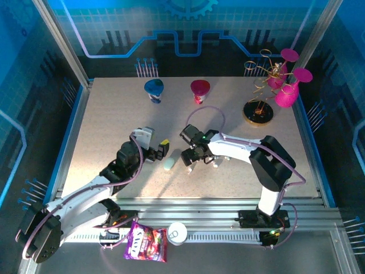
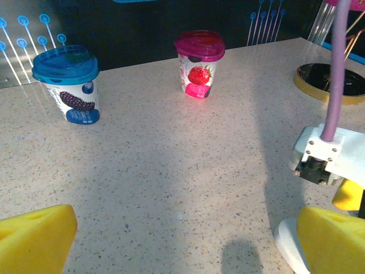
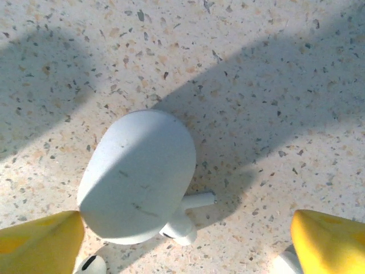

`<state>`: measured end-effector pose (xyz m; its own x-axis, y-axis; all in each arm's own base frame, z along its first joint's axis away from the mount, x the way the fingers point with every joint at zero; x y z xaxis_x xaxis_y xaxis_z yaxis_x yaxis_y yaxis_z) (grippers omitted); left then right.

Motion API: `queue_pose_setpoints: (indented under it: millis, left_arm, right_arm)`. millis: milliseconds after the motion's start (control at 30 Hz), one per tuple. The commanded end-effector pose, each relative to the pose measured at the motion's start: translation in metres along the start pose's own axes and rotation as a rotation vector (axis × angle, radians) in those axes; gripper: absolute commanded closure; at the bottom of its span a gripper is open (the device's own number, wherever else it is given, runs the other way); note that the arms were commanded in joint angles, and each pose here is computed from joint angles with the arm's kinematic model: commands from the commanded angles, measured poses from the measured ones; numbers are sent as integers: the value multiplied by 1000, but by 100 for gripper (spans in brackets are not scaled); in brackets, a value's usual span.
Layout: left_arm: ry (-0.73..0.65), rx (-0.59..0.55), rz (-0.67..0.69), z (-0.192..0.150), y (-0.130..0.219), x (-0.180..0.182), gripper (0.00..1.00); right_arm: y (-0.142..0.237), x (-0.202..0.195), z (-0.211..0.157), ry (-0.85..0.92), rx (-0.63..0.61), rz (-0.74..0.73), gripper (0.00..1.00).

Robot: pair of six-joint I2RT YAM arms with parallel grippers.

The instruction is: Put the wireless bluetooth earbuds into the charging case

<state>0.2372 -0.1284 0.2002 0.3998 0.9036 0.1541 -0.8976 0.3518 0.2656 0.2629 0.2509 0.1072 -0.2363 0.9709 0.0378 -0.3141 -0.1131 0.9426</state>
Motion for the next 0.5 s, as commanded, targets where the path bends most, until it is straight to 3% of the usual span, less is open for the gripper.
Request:
queue_pose_setpoints:
  millis: [0,133,467]
  left_arm:
    - [24,9,9,-5,2,2,1]
    - [22,9,11,-5,3,3,1]
    - [19,14,15,-6,6,3,1]
  right_arm:
    - [4,7,5,-60,-29,105,15]
    - [-5,12,7,-82,-13,120,32]
    - [-25,15,7,-88,37,75,41]
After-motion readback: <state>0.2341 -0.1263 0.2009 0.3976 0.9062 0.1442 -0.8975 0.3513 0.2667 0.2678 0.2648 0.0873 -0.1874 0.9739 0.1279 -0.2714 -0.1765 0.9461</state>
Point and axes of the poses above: each hand's point on the last joint's axis, 136 mm out from that joint toward the fingers, its own y axis back along the fingers, its own x axis along the line the jaws close on, z = x × y, the point moved 7 cm from there along y, back along the fingers, and after that the axes turned 12 degrees about -y, right-handed, at the moved point
